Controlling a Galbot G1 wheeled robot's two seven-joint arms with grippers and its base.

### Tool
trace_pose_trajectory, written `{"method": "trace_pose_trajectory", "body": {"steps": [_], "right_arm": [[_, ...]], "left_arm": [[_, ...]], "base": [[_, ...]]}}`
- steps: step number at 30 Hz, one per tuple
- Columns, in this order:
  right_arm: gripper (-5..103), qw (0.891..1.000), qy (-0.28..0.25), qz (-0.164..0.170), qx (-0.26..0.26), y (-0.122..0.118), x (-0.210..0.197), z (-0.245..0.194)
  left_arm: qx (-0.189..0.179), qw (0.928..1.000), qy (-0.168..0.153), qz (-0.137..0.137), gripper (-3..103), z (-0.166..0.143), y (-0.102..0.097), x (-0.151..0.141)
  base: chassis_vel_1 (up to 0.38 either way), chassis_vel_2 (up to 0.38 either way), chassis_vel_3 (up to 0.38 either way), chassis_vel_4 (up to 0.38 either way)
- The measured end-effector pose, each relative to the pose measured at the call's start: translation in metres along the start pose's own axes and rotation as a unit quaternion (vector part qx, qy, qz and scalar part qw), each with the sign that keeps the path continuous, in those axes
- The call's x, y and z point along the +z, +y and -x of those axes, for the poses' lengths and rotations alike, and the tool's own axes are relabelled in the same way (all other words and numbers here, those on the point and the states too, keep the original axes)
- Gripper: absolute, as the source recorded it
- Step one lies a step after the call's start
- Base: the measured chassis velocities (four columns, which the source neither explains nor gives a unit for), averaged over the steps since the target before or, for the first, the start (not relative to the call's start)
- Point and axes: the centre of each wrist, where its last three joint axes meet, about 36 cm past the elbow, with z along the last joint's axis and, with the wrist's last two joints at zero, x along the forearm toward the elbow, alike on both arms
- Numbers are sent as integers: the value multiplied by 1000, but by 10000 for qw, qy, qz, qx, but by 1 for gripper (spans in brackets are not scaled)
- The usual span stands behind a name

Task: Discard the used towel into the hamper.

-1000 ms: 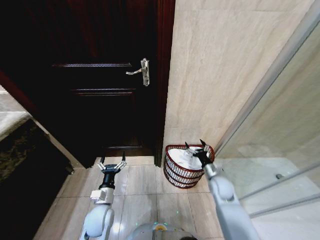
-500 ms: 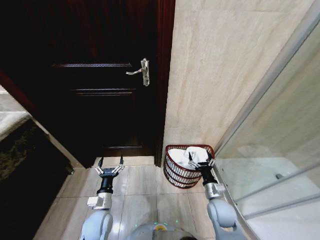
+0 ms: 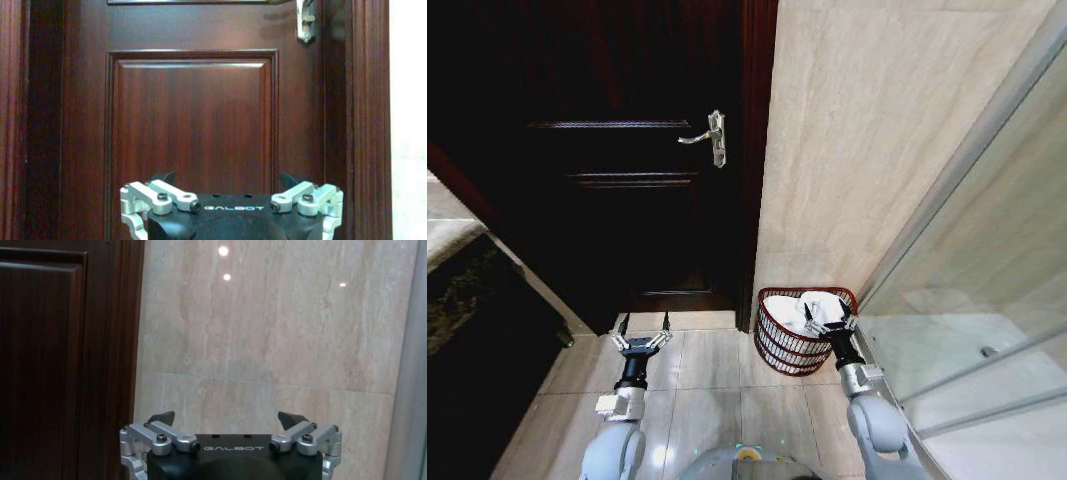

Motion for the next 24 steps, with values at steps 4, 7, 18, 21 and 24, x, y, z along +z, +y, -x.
{"method": "trace_pose_trajectory", "body": {"steps": [4, 7, 18, 21, 24], "right_arm": [[100, 10000, -2, -37, 4, -2, 1, -4], [100, 10000, -8, -68, -13, -3, 1, -5], [100, 9998, 70, -40, -156, -5, -2, -7], [100, 9998, 71, -47, -160, -6, -2, -7], [100, 9998, 70, -45, -161, -7, -1, -6]], "left_arm": [[6, 10000, 3, -24, 100, -1, -2, 0], [-10, 10000, 4, -39, 100, -1, -3, 0], [-87, 9998, 185, -14, 100, -6, -1, -3], [-100, 9997, 201, -5, 100, -7, -1, -3], [-124, 9997, 203, -5, 100, -7, -1, -3]], "base": [[0, 0, 0, 0], [0, 0, 0, 0], [0, 0, 0, 0], [0, 0, 0, 0], [0, 0, 0, 0]]}}
